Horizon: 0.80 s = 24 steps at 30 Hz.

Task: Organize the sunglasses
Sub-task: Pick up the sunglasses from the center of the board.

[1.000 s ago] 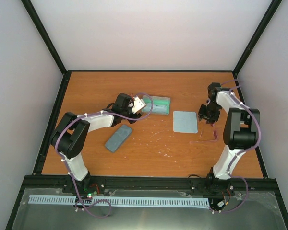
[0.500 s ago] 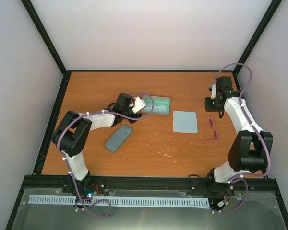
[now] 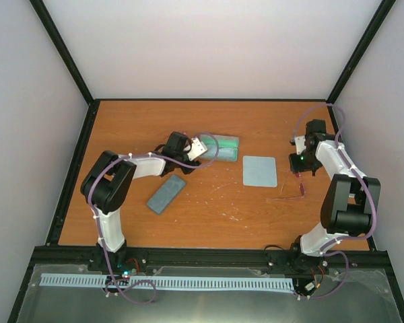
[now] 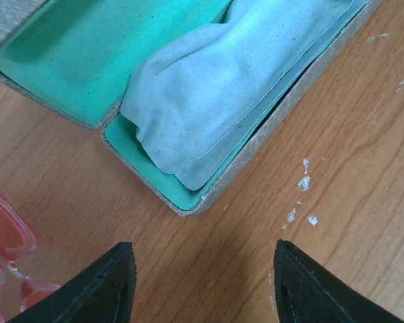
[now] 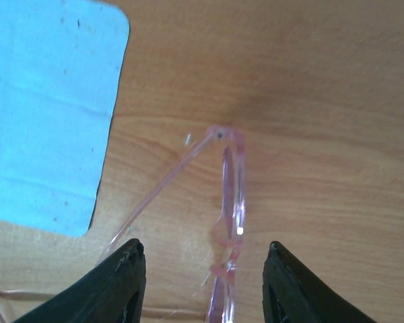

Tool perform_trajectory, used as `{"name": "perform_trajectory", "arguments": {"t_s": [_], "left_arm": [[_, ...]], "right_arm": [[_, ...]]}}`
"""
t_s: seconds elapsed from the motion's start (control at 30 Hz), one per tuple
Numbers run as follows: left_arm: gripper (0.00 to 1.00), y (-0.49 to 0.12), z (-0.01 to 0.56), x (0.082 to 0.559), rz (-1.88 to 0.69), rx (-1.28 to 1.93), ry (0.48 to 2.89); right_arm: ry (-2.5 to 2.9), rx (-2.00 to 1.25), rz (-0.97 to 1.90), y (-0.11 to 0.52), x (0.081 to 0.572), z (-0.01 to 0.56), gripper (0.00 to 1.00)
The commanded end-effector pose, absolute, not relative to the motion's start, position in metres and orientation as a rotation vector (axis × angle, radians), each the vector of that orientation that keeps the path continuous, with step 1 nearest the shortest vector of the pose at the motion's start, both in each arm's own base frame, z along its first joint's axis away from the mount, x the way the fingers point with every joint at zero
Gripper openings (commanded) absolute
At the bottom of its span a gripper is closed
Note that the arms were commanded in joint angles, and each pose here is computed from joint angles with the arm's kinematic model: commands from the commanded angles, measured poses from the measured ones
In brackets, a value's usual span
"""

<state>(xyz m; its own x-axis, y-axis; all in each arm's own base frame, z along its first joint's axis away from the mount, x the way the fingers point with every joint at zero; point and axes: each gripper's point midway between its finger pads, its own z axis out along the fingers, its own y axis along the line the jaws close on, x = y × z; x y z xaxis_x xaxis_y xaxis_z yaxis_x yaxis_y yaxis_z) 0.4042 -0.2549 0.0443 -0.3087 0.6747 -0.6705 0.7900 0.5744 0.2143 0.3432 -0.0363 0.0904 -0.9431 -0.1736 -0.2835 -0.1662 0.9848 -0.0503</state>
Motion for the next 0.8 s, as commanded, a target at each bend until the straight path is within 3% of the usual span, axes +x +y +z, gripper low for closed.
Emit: {"name": "perform_trajectory", "arguments": {"t_s": [0.0, 0.43, 0.77], "left_arm": [[0.57, -0.263, 0.057, 0.421, -0.201, 1.177, 2.003], [0.57, -0.267, 0.046, 0.421, -0.220, 1.201, 2.014], [0.57, -0.269, 0.043, 0.423, -0.231, 1.209, 2.015]], "right_arm": [[2.866, -0.357, -0.021, -0.034, 0.326, 0.087, 0.48], [3.010, -0.328, -0.179, -0.062, 0.307, 0.060, 0.40], [3.062, -0.319, -0.117, -0.058, 0.307, 0.044, 0.35]]}}
